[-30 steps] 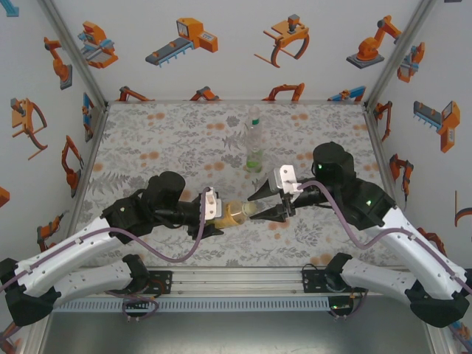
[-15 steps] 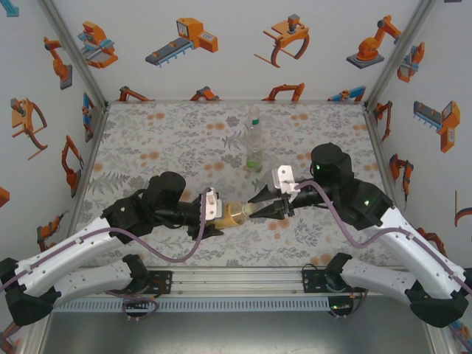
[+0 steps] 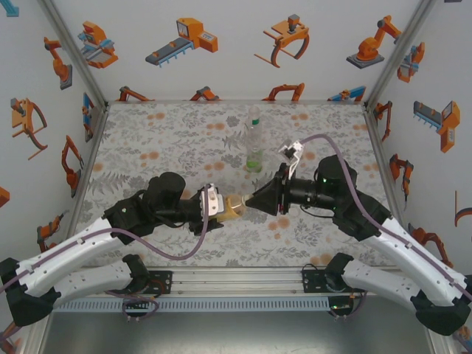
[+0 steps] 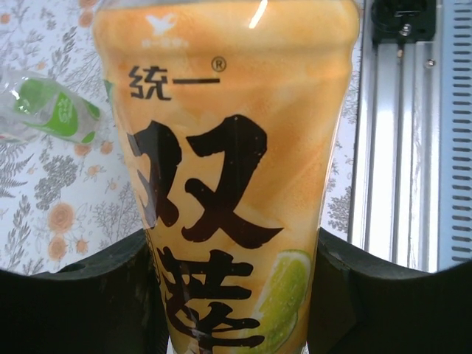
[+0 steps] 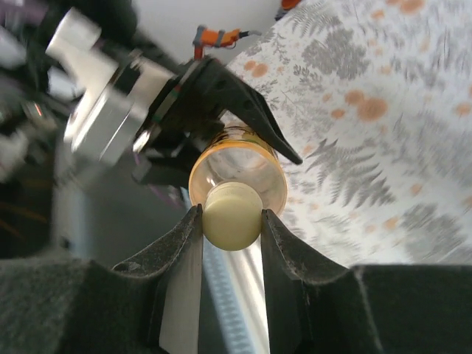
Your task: Screw on the bottle caps
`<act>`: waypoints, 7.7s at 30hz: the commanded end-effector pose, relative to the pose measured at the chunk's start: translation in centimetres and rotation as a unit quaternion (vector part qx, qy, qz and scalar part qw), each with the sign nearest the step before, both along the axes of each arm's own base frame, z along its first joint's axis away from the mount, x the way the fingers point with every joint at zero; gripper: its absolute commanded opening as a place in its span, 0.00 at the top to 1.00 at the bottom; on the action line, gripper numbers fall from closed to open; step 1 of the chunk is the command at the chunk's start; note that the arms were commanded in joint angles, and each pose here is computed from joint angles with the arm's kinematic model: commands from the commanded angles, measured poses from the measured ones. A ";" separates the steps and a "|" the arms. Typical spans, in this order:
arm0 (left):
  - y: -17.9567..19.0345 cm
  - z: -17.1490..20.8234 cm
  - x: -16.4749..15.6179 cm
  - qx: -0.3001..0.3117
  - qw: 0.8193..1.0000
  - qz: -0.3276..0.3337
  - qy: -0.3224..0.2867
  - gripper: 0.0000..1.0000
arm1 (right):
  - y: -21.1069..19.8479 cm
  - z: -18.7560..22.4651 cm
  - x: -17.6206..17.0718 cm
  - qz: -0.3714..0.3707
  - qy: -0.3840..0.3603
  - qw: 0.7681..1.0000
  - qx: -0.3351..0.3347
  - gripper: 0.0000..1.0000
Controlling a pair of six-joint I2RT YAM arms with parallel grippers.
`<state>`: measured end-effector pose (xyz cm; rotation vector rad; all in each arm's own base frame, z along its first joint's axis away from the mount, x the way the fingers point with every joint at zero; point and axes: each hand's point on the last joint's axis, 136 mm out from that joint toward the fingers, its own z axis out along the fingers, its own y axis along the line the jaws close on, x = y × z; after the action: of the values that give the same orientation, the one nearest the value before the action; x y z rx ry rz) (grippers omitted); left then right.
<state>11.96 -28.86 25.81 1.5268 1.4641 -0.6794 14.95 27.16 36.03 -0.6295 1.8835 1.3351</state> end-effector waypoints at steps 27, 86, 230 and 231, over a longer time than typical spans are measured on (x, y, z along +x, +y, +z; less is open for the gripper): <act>-1.4 0.5 0.7 -0.015 1.000 -0.006 -0.018 1.00 | -4.0 2.0 2.6 -0.171 0.142 0.975 -0.019 0.43; -1.6 1.5 -3.3 -0.021 0.994 -0.102 0.043 1.00 | -0.1 2.1 -6.8 0.242 -0.356 0.902 -0.043 0.77; -3.0 4.0 -2.9 -0.057 0.991 -0.108 0.046 1.00 | -2.7 10.5 -0.4 -0.049 -0.109 0.984 0.129 0.44; -3.2 4.7 -3.0 -0.071 0.990 -0.111 0.051 1.00 | -2.6 11.7 -1.3 -0.027 -0.138 0.979 0.148 0.45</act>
<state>9.89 -31.39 25.86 1.6453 1.4388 -0.8877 15.73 24.14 42.29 -0.3424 1.7984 1.3655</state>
